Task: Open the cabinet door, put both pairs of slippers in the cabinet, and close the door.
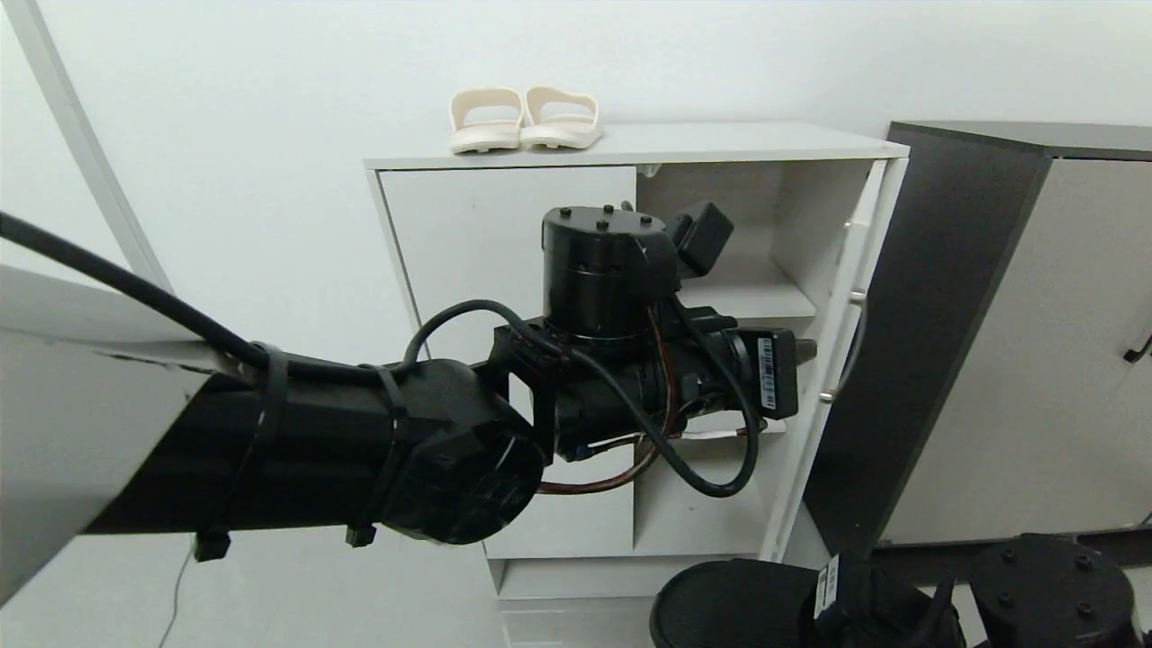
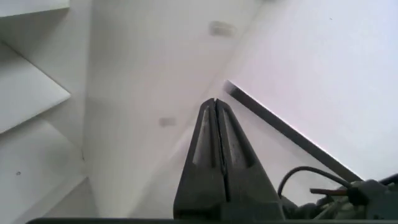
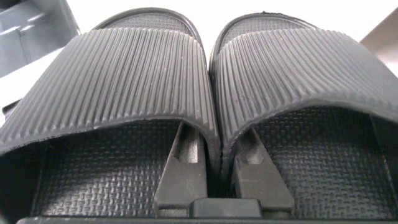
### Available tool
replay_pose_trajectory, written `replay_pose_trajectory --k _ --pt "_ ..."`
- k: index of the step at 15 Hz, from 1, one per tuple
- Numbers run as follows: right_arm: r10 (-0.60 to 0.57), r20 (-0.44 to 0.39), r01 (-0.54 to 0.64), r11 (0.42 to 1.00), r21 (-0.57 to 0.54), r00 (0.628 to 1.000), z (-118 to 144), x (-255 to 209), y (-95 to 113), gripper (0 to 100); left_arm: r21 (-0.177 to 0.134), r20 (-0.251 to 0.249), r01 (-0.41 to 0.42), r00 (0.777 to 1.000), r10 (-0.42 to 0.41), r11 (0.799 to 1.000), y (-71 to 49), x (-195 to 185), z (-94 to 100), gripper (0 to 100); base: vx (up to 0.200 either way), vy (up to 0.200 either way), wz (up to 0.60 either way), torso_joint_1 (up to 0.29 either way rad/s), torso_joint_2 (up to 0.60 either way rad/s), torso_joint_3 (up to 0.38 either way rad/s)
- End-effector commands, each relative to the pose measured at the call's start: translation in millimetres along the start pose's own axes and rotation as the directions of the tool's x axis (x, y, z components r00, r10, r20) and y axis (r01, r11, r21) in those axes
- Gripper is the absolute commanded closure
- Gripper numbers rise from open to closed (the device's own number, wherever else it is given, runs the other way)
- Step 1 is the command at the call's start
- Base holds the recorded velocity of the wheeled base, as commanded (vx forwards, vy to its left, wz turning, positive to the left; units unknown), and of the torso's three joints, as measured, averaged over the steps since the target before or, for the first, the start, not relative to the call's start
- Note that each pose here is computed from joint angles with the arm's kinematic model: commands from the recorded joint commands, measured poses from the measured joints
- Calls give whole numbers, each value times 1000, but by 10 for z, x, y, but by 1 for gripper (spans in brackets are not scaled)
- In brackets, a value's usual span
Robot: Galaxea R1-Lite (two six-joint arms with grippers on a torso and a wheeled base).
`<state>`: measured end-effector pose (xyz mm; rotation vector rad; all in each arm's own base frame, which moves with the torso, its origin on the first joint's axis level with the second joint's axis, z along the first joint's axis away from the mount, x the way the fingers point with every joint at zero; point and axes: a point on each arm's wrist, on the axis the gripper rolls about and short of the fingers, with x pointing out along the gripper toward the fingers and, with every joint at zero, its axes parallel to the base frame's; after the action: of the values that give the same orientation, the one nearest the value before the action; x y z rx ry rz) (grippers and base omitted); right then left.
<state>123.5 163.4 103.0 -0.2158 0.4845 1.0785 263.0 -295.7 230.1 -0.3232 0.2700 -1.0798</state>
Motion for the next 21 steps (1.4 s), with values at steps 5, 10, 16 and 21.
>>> replay_pose_trajectory --k 5,10,16,21 --pt "1 2 -1 1000 0 1000 6 10 0 100 8 129 -104 986 102 995 243 -96 128 100 0 0 0 0 0 0" --pt "-238 9 237 970 58 971 160 222 -213 100 2 276 -258 929 248 966 344 -786 391 100 0 0 0 0 0 0" --pt "-717 16 678 666 313 697 537 854 -743 100 28 393 -408 844 365 913 114 -2038 447 100 0 0 0 0 0 0" --pt "-838 20 777 514 363 545 665 1030 -1010 100 1 314 -652 720 619 758 -383 -3005 105 100 0 0 0 0 0 0"
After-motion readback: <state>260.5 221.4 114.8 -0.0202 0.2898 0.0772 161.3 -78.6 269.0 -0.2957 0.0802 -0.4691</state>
